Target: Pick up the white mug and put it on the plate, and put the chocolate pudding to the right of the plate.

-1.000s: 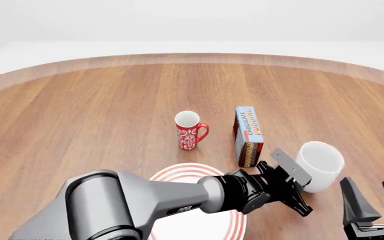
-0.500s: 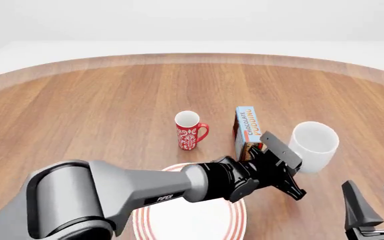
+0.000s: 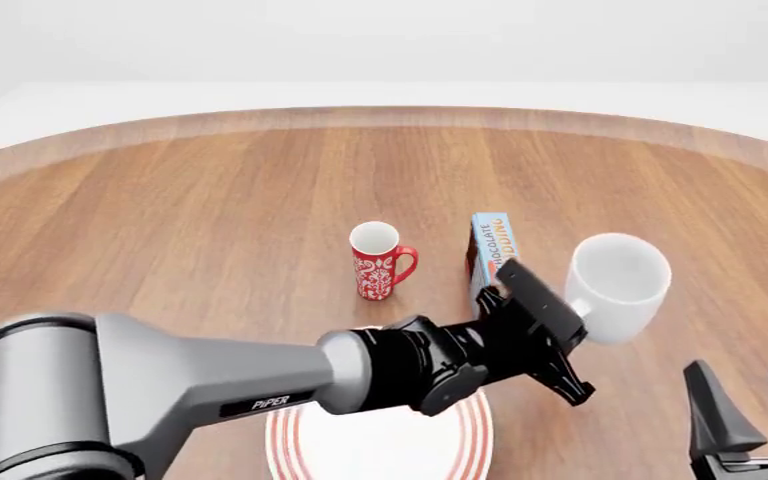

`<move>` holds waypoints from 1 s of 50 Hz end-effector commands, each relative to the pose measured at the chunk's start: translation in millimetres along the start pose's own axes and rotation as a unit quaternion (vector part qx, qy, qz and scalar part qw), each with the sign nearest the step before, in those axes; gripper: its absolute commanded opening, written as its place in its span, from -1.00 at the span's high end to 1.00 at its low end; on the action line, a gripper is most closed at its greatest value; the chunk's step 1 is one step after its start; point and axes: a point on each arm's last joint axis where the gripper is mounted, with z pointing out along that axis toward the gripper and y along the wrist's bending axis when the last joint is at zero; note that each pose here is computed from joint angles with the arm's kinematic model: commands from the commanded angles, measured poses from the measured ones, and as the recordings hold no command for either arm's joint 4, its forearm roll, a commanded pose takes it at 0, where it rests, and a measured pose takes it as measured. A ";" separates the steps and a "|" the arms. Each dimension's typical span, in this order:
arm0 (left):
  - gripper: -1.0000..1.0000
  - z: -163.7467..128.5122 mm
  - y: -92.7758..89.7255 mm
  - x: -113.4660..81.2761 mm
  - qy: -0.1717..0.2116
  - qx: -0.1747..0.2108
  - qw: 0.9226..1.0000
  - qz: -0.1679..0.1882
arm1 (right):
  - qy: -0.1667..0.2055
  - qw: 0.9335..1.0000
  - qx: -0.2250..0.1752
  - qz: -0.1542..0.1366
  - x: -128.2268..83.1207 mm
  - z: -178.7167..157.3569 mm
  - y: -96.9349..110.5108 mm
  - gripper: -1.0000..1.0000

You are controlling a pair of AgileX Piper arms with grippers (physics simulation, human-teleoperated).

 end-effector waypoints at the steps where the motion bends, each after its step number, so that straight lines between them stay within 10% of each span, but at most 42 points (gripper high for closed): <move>1: 1.00 -21.5 -5.3 -0.1 -0.011 0.005 1.000 0.010 | 0.000 1.000 0.000 -0.001 -0.4 3.1 0.1 -1.00; 50: 1.00 -122.2 0.5 4.4 -0.043 -0.002 0.999 0.010 | -0.001 1.000 -0.001 -0.002 -1.2 5.3 0.1 -1.00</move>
